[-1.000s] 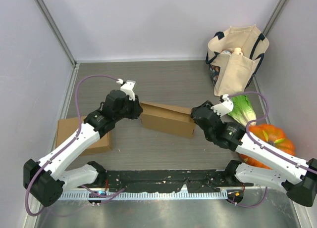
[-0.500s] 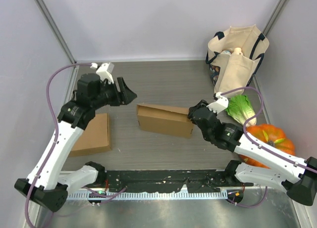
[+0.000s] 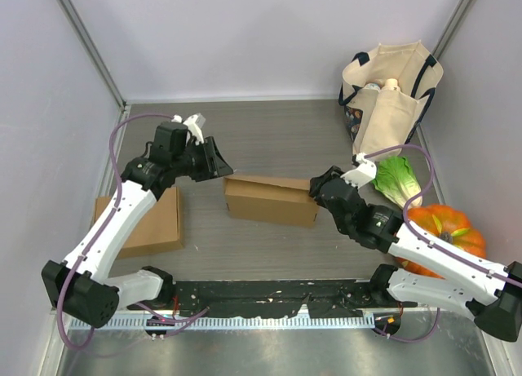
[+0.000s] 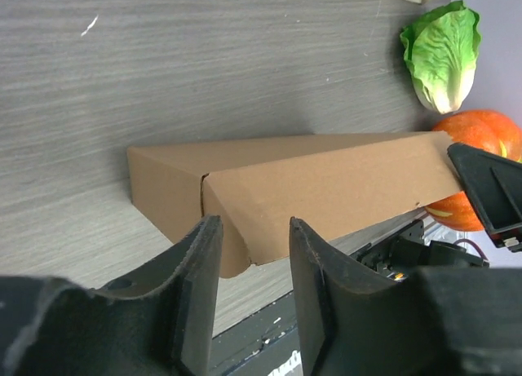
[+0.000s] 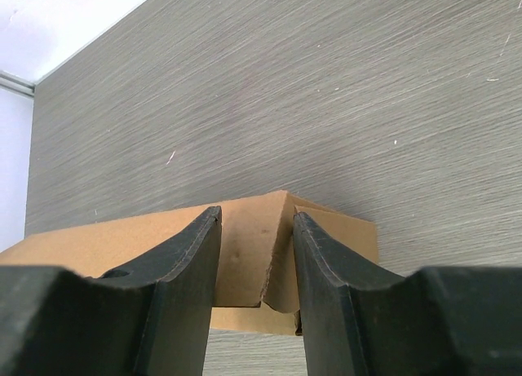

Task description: Fold the paper box

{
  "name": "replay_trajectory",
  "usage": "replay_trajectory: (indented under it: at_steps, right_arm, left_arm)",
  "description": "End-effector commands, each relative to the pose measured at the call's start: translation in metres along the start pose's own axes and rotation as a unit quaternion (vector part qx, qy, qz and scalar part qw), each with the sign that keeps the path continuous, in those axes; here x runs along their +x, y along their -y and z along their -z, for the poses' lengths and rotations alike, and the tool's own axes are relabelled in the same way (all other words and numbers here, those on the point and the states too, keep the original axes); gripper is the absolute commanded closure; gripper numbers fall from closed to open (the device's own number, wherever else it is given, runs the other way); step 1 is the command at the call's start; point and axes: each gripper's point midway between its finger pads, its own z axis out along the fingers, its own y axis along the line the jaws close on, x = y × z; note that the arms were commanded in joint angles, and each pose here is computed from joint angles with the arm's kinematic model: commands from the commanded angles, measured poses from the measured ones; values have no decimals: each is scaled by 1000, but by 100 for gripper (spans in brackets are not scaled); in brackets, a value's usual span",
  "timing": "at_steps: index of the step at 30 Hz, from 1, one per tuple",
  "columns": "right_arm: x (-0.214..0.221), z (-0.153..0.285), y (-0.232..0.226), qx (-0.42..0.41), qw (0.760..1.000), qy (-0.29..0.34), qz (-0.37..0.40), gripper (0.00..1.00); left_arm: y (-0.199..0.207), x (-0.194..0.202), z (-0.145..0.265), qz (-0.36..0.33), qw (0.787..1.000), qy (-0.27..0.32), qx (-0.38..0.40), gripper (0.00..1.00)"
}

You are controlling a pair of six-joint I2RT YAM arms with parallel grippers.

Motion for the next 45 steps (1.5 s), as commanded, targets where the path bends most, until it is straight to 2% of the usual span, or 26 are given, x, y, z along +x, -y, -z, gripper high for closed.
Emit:
replay_trajectory:
  at_steps: [1,3,7,10,12,14,15,17,18,19,22,25,31,38,39,41,43,45]
  right_arm:
    - [9,2,16,17,999,-10,31,55]
    - [10,1,16,16,999,-12,30,55]
    - [24,-2,23,18,999,-25,33,55]
    - [35,-1,29,9,998,-39,52,54]
    - [36,3,24,-21,995,-49,80,50]
    - [23,13,15,-54,995,-46,75,45]
    - [22,20,8,-82,991,-65,82,43]
    - [2,25,5,-95,991,-68,59,38]
    - [9,31,2,-116,986,-104,58,31]
    - [-3,27,6,-115,987,-102,55,30]
    - [2,31,0,-153,976,-148,47,28]
    - [6,29,-10,-181,968,-171,37,28]
    - [24,26,-6,-208,962,-175,26,43]
    - [73,9,27,-256,948,-187,13,74]
    - [72,8,30,-255,948,-188,10,75]
    - [68,11,27,-260,945,-197,11,66]
    - [48,19,12,-277,943,-183,16,52]
    - [35,30,-1,-300,936,-185,18,47]
  left_arm:
    - [4,7,3,-2,1000,9,17,61]
    - [1,12,0,-2,1000,3,15,64]
    - [-13,30,-8,0,1000,-7,3,81]
    - [-25,42,-6,-1,1000,0,-8,85]
    - [-28,46,-2,-4,1000,11,-5,85]
    - [-31,53,-2,-6,1000,5,-5,84]
    - [-29,54,-1,-7,1000,2,0,83]
    - [-26,53,1,-13,1000,2,8,76]
    - [-25,53,0,-14,1000,1,10,74]
    - [-24,52,1,-18,1000,3,13,70]
    - [-24,53,-2,-20,1000,0,16,66]
    - [-23,54,-4,-20,1000,-5,20,66]
    - [-28,61,-6,-20,1000,-7,20,72]
    - [-55,82,-17,-16,999,-35,-6,85]
    - [-54,82,-17,-17,999,-38,-3,85]
    - [-51,77,-12,-21,999,-30,0,81]
    - [-47,70,-7,-26,999,-18,5,69]
    - [-39,62,-1,-28,999,-9,21,58]
